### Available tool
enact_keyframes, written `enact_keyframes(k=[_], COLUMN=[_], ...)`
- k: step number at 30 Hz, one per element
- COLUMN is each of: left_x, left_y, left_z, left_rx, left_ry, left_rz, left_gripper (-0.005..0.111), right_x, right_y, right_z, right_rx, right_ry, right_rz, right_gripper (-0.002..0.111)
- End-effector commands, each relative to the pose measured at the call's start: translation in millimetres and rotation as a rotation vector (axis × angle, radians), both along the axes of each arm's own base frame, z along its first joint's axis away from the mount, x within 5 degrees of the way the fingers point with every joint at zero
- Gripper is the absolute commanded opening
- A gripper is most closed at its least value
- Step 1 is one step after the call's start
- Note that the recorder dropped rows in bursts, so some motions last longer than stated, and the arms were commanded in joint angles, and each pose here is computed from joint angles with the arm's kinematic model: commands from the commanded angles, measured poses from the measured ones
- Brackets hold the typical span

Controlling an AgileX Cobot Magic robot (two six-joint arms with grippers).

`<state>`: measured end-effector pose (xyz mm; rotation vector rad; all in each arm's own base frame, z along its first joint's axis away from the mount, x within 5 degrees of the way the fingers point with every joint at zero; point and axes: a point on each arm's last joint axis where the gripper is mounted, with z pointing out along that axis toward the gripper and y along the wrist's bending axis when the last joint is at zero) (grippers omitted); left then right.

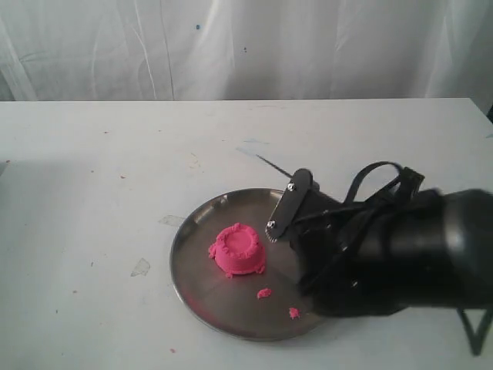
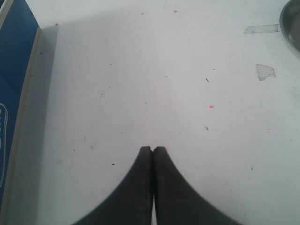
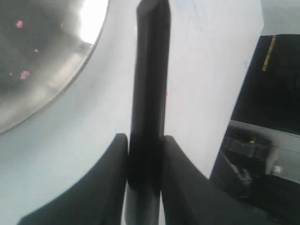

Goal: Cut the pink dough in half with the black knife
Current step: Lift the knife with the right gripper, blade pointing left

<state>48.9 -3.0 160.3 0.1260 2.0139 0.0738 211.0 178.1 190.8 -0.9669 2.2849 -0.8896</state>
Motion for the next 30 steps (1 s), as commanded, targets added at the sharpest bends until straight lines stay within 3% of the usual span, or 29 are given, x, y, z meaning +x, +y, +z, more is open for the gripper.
enact_keyframes(k=[1, 9, 17, 30], left_x=[-1, -1, -1, -1], left_y=[-1, -1, -1, -1], left_z=[-2, -2, -2, -2], left_rx=[-0.008, -0.008, -0.008, -0.008], left_ry=[0.014, 0.014, 0.014, 0.014], left_rz=[-0.004, -0.004, -0.004, -0.004], left_gripper=[0.000, 0.000, 0.000, 0.000], right_x=[9, 21, 15, 34], right_y=[-23, -64, -50, -44], right_z=[27, 66, 65, 63], right_rx=[0.242, 0.636, 0.856, 0.980], right_ry=[0.065, 0.273, 0.537, 0.378], right_rz=[-0.005, -0.052, 0.078, -0.018], right_gripper=[0.000, 0.000, 0.000, 0.000])
